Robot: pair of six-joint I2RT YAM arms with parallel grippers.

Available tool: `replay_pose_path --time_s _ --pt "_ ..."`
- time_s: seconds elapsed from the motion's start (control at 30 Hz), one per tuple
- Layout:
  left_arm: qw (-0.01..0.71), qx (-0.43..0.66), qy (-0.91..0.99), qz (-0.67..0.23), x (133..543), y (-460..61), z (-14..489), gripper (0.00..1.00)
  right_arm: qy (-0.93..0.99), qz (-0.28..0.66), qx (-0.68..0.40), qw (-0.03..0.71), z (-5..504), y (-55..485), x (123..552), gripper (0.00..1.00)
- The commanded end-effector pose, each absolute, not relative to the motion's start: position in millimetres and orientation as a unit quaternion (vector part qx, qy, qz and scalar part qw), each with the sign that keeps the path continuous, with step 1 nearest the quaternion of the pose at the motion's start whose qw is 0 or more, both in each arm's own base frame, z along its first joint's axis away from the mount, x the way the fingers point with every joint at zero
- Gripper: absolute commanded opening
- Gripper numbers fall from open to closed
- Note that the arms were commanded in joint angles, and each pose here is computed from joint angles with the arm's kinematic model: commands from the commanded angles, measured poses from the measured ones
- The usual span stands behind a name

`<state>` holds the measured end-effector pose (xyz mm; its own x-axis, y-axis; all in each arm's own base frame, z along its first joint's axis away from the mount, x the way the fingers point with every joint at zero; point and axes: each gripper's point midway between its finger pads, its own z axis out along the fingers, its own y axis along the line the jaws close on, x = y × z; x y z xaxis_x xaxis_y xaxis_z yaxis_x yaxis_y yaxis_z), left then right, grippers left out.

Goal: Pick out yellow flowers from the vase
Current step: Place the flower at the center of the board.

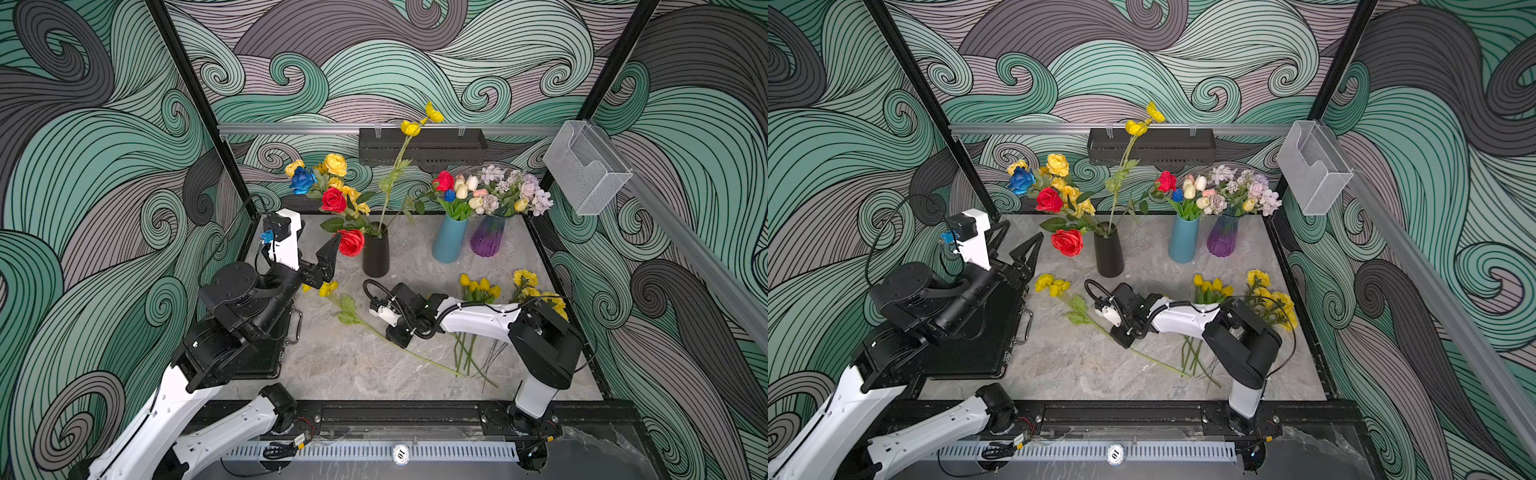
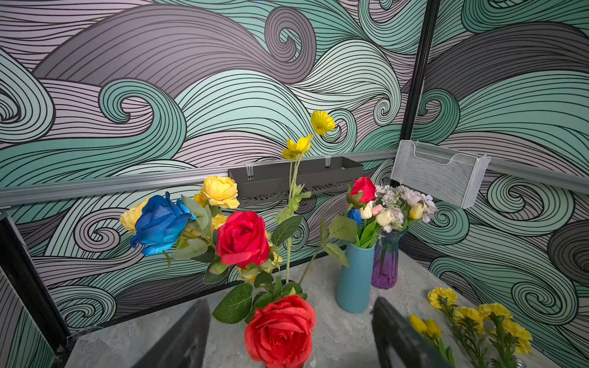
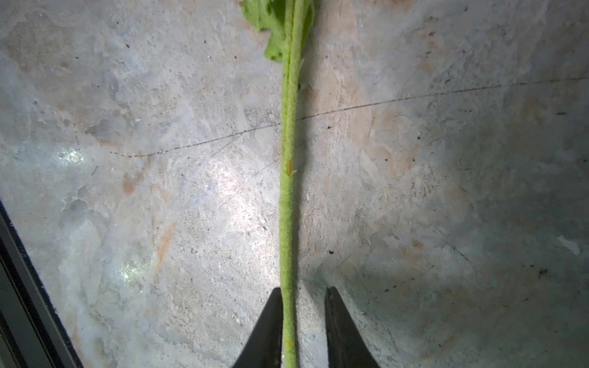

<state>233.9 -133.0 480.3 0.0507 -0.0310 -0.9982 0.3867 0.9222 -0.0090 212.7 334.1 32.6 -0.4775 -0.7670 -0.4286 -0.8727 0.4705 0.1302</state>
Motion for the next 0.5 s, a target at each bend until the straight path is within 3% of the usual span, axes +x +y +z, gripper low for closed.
replay_pose_path --time_s 0.0,0.2,0.47 --pt "0.718 0.126 0.669 -0.146 236 -133 485 0.78 0.835 0.162 -0.496 0.175 44 334 217 0.29" --pt "0.705 0.133 0.680 -0.149 250 -149 484 0.77 0.828 0.158 -0.493 0.216 75 323 218 0.41" --pt "0.622 0.181 0.741 -0.177 284 -205 480 0.72 0.809 0.162 -0.468 0.318 139 290 224 0.53"
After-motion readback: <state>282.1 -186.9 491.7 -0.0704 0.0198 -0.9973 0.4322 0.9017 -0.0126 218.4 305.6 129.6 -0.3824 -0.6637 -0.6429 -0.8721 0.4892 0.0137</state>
